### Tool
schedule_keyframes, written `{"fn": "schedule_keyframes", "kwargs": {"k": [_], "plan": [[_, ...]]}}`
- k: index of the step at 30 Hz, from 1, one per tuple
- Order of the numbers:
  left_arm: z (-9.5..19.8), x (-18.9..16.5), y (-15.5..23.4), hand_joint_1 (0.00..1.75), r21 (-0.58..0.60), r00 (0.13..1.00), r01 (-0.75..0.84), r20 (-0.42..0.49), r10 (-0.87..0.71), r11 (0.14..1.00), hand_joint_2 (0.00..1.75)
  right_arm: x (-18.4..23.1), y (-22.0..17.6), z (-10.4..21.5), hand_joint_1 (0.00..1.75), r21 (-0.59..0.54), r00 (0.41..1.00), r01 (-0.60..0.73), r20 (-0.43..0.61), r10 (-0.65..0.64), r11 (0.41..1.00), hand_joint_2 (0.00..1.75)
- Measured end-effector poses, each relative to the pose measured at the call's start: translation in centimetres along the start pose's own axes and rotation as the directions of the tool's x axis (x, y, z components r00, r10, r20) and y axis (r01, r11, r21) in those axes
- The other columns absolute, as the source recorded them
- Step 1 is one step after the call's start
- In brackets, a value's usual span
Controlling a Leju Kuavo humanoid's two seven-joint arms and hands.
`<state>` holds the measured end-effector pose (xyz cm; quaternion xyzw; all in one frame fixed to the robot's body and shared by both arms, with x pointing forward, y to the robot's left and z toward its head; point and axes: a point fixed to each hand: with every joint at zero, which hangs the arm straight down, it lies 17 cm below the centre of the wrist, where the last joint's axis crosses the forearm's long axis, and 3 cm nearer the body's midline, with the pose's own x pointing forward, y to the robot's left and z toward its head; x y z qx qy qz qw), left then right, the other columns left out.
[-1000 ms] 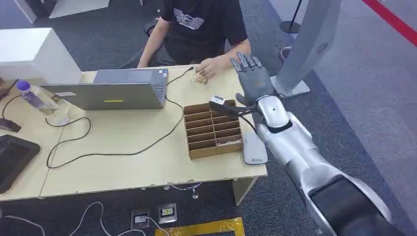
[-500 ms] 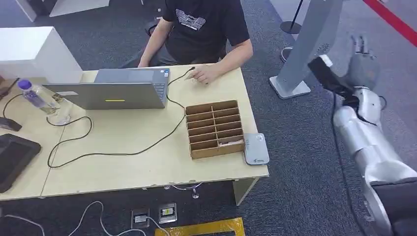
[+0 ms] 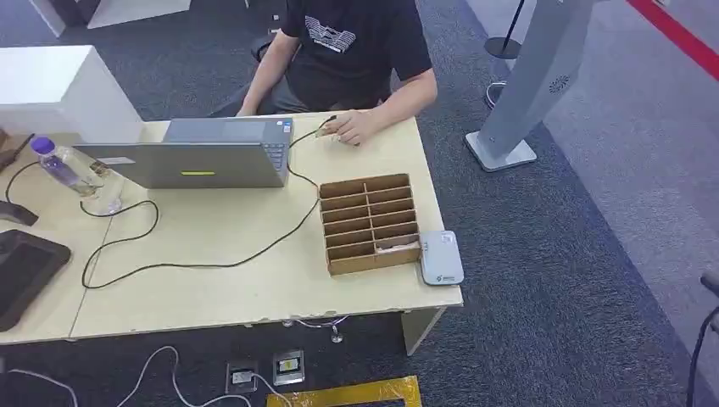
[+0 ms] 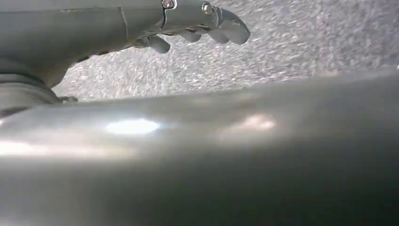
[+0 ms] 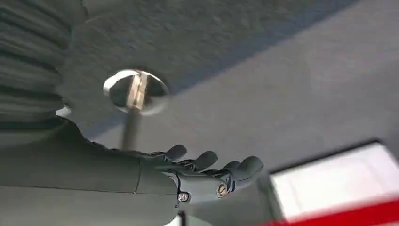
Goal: Pass the card to the sensor for recognition and then transmit it.
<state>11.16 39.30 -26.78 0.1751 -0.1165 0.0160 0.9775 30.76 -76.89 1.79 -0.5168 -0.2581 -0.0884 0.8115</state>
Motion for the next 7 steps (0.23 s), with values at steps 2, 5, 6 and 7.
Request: {"fn": "schedule_keyframes", "kwargs": {"k": [2, 5, 6, 7], "plan": [[0.0, -0.2, -0.2, 0.0, 0.001, 1.0, -0.019, -0.016, 0.019, 1.0, 0.0, -5.4, 1.0, 0.5, 0.0, 0.021, 0.994, 0.034, -0.108, -0.032, 0.999, 0.0], [0.1, -0.4, -0.6, 0.0, -0.015, 0.998, -0.056, -0.038, 0.055, 0.998, 0.0, -13.2, 2.7, 2.1, 0.0, 0.036, 0.961, 0.079, -0.269, -0.066, 0.996, 0.0], [0.1, -0.4, -0.7, 0.0, -0.019, 0.997, -0.07, -0.04, 0.07, 0.997, 0.0, -15.6, 3.2, 2.9, 0.0, 0.025, 0.947, 0.074, -0.315, -0.063, 0.997, 0.0], [0.1, -0.3, -0.6, 0.0, -0.017, 0.996, -0.084, -0.037, 0.084, 0.996, 0.0, -18.2, 4.0, 4.1, 0.0, 0.005, 0.929, 0.061, -0.365, -0.055, 0.998, 0.0]]}}
